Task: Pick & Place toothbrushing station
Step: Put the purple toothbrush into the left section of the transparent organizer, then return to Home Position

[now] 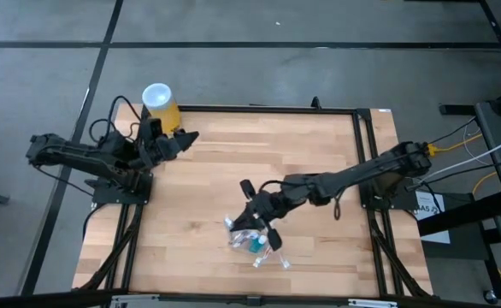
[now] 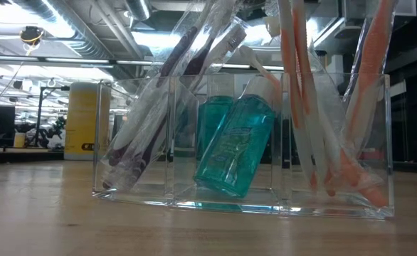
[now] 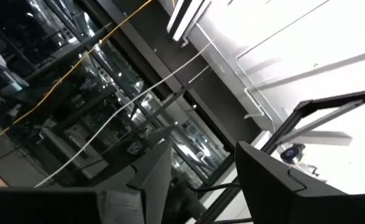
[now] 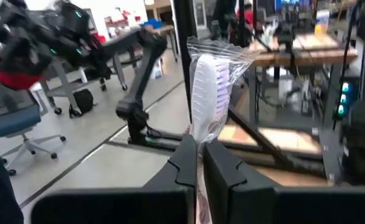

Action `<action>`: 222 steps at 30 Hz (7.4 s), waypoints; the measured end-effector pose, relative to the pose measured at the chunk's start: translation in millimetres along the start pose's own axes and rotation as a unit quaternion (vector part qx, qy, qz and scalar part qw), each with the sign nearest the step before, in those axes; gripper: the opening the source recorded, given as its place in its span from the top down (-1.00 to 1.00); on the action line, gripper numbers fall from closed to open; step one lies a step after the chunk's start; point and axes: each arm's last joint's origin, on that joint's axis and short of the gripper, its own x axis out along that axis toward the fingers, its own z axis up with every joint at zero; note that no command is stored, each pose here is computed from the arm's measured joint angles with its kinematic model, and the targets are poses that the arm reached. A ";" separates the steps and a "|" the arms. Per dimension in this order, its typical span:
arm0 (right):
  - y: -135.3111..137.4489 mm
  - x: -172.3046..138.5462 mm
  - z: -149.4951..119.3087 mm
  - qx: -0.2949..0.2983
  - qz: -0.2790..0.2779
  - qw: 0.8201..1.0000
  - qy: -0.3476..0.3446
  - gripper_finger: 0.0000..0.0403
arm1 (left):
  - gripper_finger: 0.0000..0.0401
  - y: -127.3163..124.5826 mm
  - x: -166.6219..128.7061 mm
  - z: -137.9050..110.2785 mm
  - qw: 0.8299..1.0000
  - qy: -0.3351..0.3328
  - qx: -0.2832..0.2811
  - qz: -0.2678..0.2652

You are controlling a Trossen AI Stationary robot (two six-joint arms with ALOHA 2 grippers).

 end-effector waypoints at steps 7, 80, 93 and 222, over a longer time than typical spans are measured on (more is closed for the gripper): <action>-20.3 17.6 -40.0 0.033 -0.005 0.998 0.047 0.95 | 0.14 -12.5 -5.5 -11.7 1.000 0.008 0.000 0.000; 33.8 -183.7 115.2 0.037 -0.186 0.982 0.016 0.14 | 0.14 -68.0 -9.7 -90.7 0.951 0.071 0.286 0.095; 39.4 -255.6 30.6 0.114 -0.228 0.957 -0.139 0.14 | 0.22 7.0 -5.6 3.2 0.929 0.212 0.290 0.084; 4.5 -305.9 -160.2 -0.053 -0.219 0.973 -0.051 0.14 | 0.32 126.4 -129.1 -52.5 0.930 0.212 0.256 0.156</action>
